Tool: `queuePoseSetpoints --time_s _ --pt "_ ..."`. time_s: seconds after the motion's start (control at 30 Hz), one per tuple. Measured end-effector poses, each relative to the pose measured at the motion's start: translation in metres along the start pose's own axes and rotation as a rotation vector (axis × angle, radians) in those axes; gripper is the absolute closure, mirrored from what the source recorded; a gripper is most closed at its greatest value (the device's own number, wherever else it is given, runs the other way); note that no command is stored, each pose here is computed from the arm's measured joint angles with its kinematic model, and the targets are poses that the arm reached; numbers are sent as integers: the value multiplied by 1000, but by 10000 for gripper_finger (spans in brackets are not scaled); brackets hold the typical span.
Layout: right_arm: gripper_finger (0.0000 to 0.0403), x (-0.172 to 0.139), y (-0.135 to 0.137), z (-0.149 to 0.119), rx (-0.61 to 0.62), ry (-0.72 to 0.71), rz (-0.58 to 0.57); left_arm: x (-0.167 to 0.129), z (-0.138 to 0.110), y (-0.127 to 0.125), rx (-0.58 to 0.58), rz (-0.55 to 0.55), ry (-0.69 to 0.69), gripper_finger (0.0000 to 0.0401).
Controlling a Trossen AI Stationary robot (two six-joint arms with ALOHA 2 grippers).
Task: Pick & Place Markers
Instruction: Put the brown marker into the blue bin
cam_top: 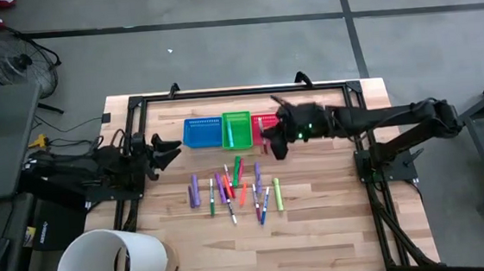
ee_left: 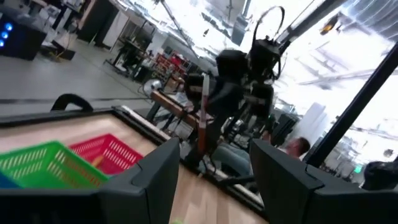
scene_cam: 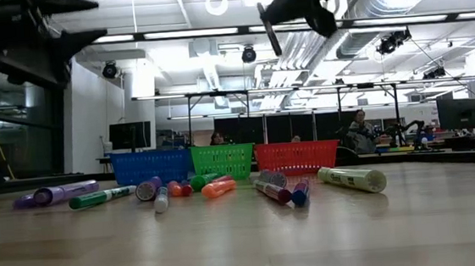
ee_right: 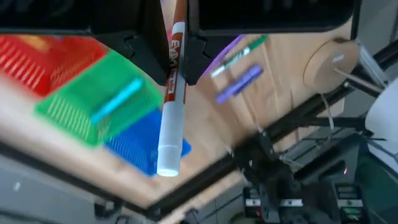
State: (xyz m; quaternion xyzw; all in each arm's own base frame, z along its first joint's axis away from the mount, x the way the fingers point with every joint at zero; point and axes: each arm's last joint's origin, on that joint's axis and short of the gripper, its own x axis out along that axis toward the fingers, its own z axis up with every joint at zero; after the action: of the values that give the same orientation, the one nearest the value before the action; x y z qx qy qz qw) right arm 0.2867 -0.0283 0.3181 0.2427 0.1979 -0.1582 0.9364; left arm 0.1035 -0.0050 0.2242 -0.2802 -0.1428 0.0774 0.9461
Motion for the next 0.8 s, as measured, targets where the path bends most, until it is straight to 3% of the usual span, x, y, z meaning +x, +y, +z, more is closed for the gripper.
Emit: queuePoseSetpoints --time_s 0.2,0.43,0.6,0.8 --pt "384 -8 -11 30 -73 -56 -20 30 17 -24 134 10 74 206" --pt "384 -7 -22 38 -125 -50 32 80 45 -35 251 42 78 206" --pt "384 -8 -18 40 -172 -60 117 125 60 -18 279 50 149 206" --pt "384 -8 -17 42 -219 -77 122 179 71 -5 270 -53 256 206"
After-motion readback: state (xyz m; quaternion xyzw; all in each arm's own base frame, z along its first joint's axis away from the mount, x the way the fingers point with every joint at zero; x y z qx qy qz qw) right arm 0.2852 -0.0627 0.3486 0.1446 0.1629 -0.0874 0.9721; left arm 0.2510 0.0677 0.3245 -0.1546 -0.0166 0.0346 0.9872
